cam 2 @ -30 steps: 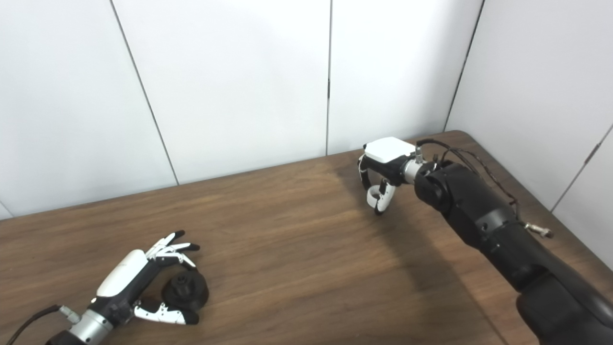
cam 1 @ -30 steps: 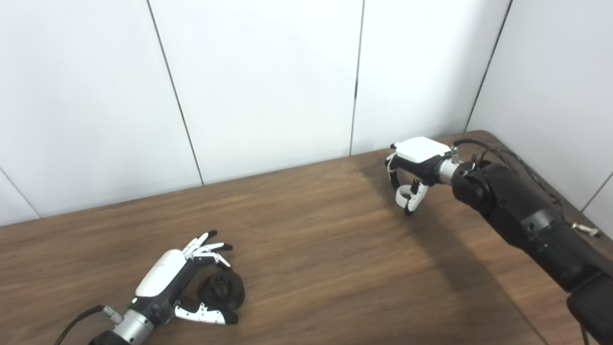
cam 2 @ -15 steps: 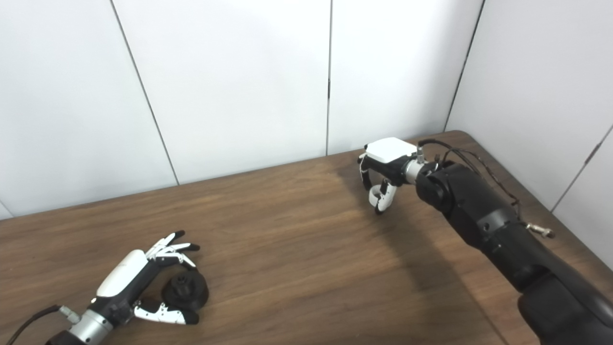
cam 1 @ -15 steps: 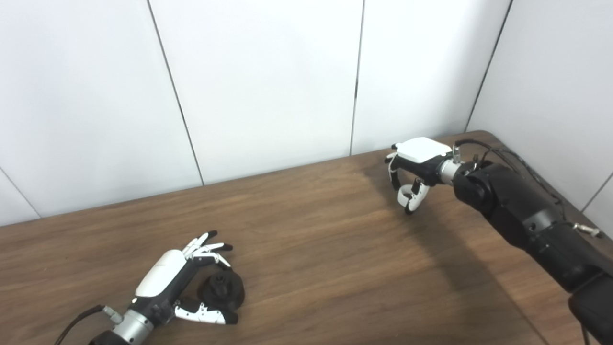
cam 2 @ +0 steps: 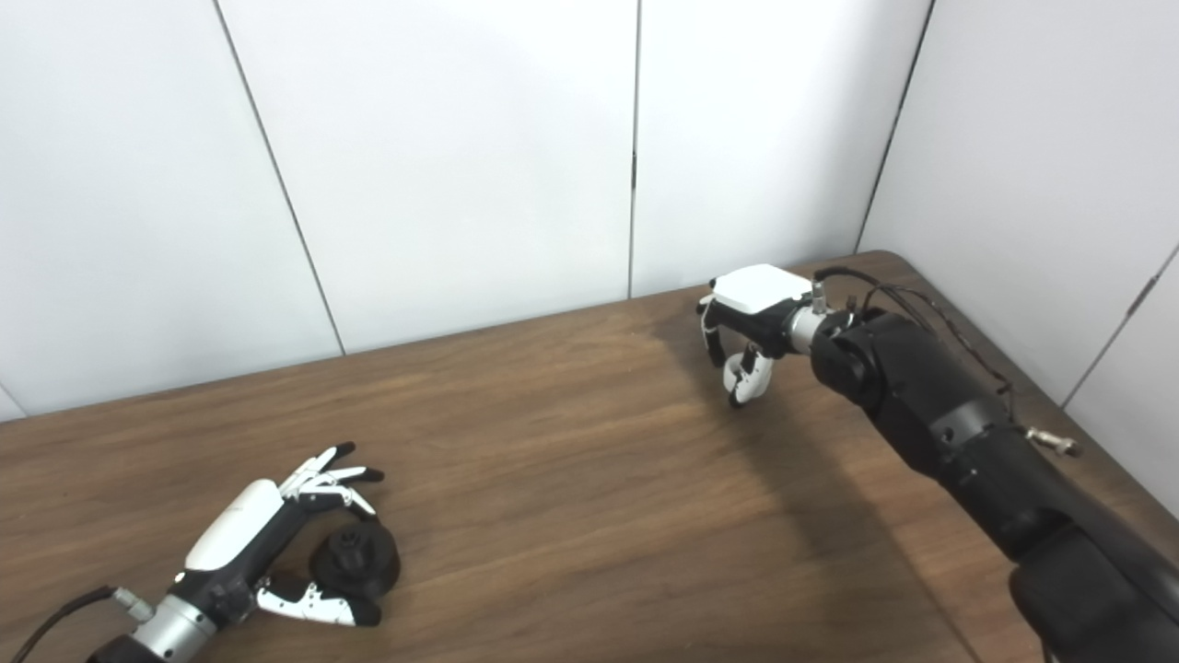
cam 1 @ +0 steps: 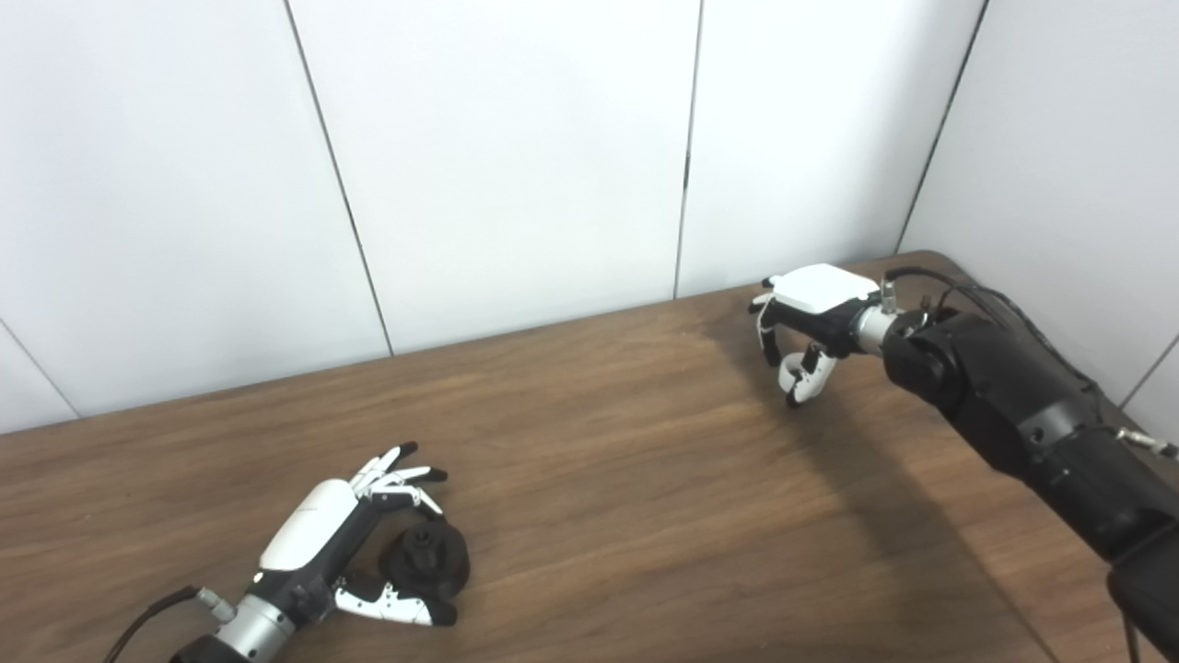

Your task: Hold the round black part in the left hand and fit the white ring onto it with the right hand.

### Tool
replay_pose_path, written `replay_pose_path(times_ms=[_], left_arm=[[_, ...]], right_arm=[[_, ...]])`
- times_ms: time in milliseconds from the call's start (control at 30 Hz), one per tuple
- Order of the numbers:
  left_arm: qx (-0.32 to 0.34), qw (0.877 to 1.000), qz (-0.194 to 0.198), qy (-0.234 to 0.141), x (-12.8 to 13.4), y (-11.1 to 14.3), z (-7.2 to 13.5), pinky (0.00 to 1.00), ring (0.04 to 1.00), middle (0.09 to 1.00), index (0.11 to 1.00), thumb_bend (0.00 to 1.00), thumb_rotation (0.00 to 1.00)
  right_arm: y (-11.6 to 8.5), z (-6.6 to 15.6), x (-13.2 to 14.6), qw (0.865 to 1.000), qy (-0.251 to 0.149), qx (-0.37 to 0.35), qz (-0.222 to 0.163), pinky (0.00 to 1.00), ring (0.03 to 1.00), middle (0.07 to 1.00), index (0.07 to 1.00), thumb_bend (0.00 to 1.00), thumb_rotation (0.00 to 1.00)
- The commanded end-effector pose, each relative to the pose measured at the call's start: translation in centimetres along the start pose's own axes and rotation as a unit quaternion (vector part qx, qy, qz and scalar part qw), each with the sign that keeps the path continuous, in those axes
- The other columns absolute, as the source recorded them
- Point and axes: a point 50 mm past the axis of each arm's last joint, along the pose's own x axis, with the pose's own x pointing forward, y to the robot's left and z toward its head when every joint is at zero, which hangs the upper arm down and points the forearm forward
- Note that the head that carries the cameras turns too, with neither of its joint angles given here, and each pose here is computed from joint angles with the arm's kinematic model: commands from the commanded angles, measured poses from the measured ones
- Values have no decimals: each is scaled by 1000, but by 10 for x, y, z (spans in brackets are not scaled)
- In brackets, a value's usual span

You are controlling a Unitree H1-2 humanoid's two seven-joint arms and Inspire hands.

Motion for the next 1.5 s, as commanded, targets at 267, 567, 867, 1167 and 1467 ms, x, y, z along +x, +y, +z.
replay_pose_path(times_ms=[267,567,867,1167,1467], left_arm=[[5,1000,-8,23,-13,-4,-10,1000,1000,846,480,526,57],[4,1000,-8,24,-12,-6,-11,1000,1000,845,480,525,57],[0,1000,-9,22,-9,-7,-9,1000,1000,845,480,525,58],[2,1000,-7,22,-9,-6,-10,1000,1000,847,480,526,58],[-2,1000,-7,24,-12,-6,-11,1000,1000,845,480,525,57]], right_arm=[[-29,-20,-11,999,20,-4,-28,1000,1000,898,494,524,148],[-29,-22,-14,999,21,5,-27,1000,1000,910,642,1000,224],[-31,-25,-18,999,26,16,-28,1000,1000,917,669,1000,241],[-31,-31,-21,999,35,8,-27,1000,1000,920,665,1000,222],[-29,-38,-27,998,46,17,-31,1000,1000,909,657,1000,208]])
